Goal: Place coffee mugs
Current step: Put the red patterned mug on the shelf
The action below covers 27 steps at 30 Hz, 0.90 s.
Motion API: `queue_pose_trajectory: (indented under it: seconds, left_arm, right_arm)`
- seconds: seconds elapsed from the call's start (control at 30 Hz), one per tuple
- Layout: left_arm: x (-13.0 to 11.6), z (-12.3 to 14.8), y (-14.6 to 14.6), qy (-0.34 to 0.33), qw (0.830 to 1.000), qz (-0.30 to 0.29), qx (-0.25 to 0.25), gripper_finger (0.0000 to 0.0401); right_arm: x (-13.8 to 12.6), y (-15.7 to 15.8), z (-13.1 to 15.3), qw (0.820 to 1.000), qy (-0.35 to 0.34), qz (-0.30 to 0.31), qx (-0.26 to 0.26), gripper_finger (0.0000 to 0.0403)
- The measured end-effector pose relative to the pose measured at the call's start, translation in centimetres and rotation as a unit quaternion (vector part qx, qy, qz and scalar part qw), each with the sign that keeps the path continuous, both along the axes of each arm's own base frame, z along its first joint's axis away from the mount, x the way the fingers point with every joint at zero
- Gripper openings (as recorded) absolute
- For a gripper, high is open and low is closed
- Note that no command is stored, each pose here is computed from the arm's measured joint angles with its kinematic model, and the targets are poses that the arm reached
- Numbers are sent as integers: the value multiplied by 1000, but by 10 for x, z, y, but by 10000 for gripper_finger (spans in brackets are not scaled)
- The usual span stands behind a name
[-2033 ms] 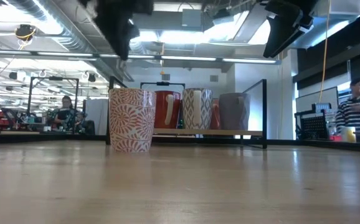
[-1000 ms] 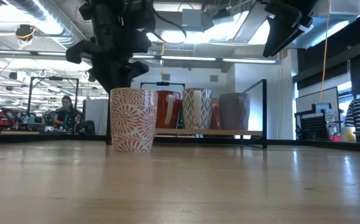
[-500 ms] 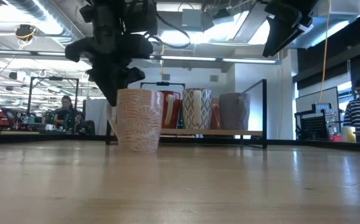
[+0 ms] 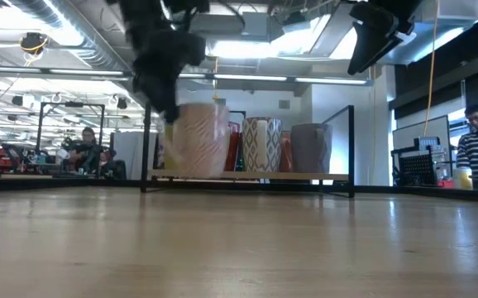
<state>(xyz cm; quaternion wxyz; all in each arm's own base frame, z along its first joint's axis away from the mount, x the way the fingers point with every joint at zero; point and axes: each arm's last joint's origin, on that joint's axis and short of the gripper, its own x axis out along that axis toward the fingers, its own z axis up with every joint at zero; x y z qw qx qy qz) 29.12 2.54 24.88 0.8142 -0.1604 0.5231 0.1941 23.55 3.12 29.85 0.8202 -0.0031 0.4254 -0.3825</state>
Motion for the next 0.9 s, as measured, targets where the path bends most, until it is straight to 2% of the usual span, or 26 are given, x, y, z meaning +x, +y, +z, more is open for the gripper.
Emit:
queue_pose_trajectory:
  seconds: [0.17, 0.33, 0.67, 0.8, 0.9]
  left_arm:
    - [10, 30, 17, -65, 989, 122, 44, 65]
    - [11, 30, 44, -69, 975, 202, 57, 65]
    - [24, 1, 67, -33, 970, 236, 44, 65]
    - [27, 0, 71, -48, 967, 248, 40, 65]
    - [30, 1, 72, -62, 966, 248, 39, 81]
  right_arm:
    - [0, -1, 1, 1000, -7, -6, -21, 214]
    - [1, -7, 1, 1000, 0, -12, -21, 214]
    - [1, -9, 1, 1000, 0, -16, -18, 214]
    - [2, -9, 1, 1000, -3, -16, -17, 214]
    - [2, -9, 1, 1000, -4, -17, -16, 214]
